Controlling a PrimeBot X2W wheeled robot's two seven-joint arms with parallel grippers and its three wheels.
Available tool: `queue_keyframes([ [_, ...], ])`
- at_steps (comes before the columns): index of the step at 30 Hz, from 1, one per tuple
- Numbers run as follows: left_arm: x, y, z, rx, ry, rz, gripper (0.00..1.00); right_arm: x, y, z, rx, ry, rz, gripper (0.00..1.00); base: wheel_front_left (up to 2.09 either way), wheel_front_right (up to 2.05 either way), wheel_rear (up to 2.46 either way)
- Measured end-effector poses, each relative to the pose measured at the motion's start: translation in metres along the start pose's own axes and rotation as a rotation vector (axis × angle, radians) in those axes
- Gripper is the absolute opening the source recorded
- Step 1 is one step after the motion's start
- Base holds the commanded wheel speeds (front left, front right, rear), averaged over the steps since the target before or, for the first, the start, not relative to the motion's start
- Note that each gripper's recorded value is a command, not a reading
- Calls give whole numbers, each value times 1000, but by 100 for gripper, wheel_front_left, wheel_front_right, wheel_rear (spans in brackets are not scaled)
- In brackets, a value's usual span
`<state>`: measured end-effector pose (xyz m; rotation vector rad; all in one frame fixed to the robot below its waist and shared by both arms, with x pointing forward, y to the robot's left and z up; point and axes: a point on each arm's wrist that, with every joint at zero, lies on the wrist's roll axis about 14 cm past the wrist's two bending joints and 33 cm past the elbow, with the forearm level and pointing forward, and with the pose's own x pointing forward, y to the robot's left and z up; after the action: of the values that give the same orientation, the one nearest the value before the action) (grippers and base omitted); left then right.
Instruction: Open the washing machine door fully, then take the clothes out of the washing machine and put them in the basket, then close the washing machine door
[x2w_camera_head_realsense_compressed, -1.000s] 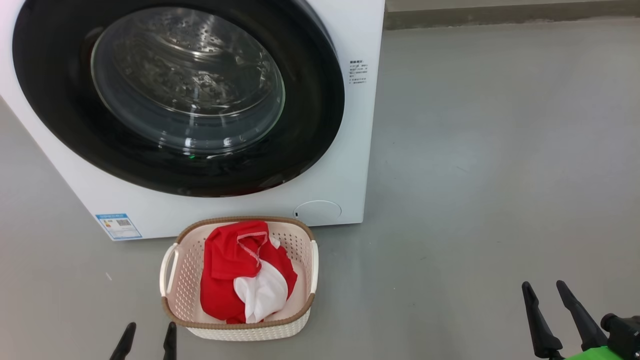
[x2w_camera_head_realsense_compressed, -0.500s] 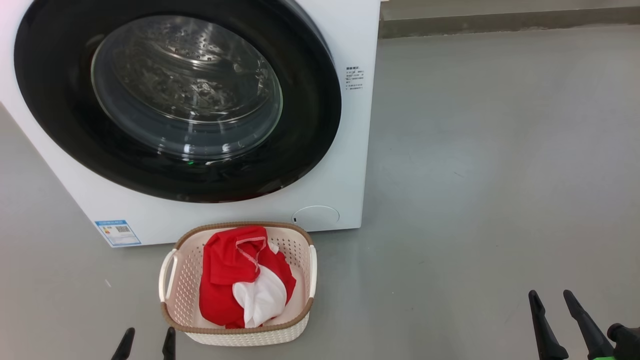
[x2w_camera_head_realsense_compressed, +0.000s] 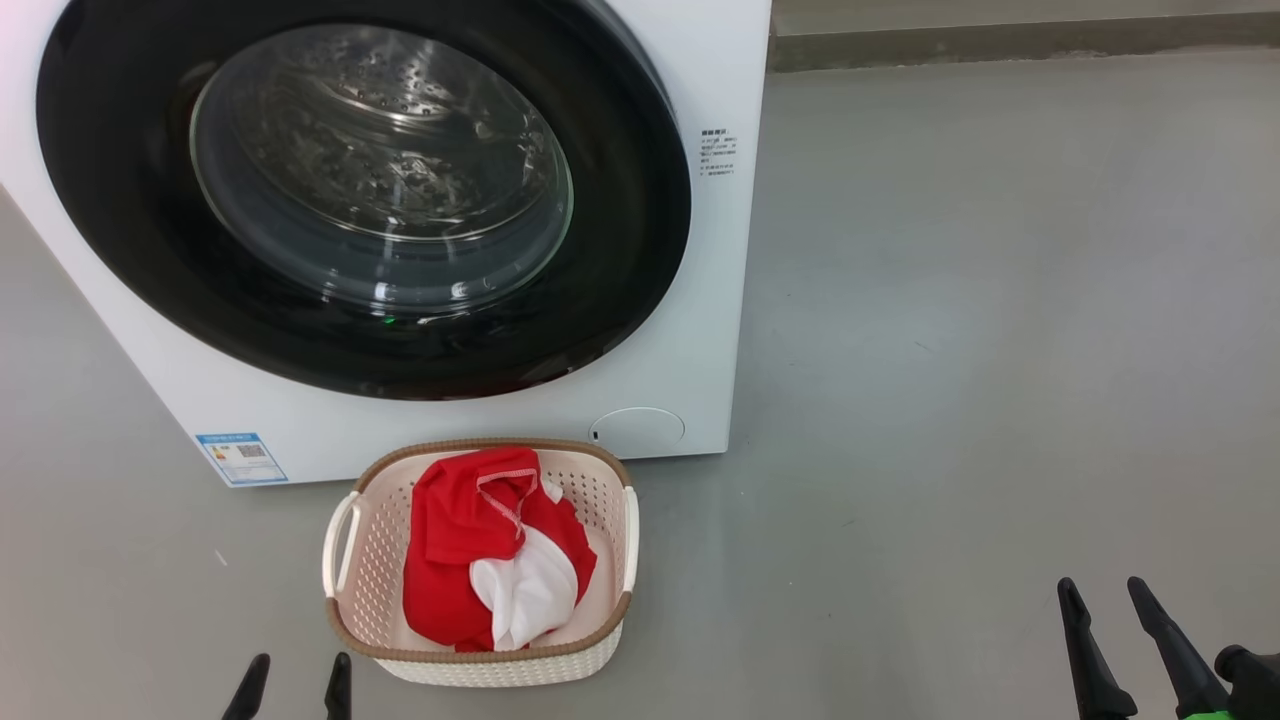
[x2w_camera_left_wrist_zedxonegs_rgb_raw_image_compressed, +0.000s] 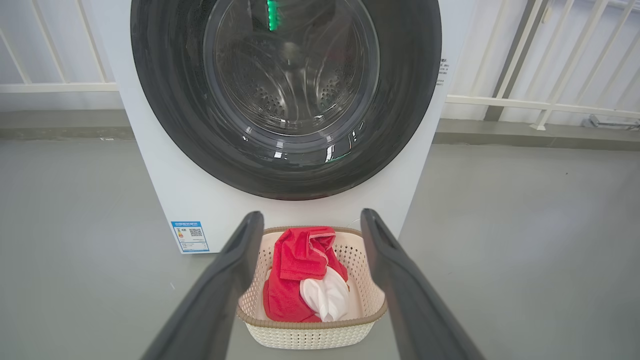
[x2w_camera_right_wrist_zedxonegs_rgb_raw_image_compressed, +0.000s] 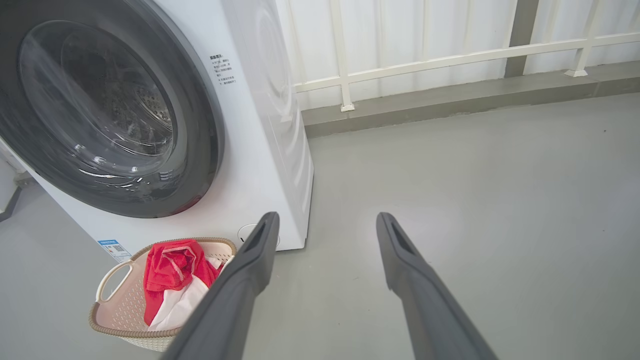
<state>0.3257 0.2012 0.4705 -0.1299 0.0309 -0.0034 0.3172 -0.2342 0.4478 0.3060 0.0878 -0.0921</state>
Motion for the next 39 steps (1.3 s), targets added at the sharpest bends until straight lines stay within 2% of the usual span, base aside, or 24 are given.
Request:
queue_keyframes([
  [13, 2, -1, 6, -8, -19, -4, 100, -1, -1, 2, 1, -7, -2, 100, 0, 0, 0],
  [14, 2, -2, 5, -9, -15, -4, 0, -2, -1, 1, 2, -3, -3, 0, 0, 0, 0],
  [22, -4, -8, -25, -57, 80, 7, 0, -12, 4, -33, 56, 90, -31, 0, 0, 0, 0],
  [39, -4, -3, -30, -230, 105, 55, 0, -9, 3, -35, 208, 108, -67, 0, 0, 0, 0],
])
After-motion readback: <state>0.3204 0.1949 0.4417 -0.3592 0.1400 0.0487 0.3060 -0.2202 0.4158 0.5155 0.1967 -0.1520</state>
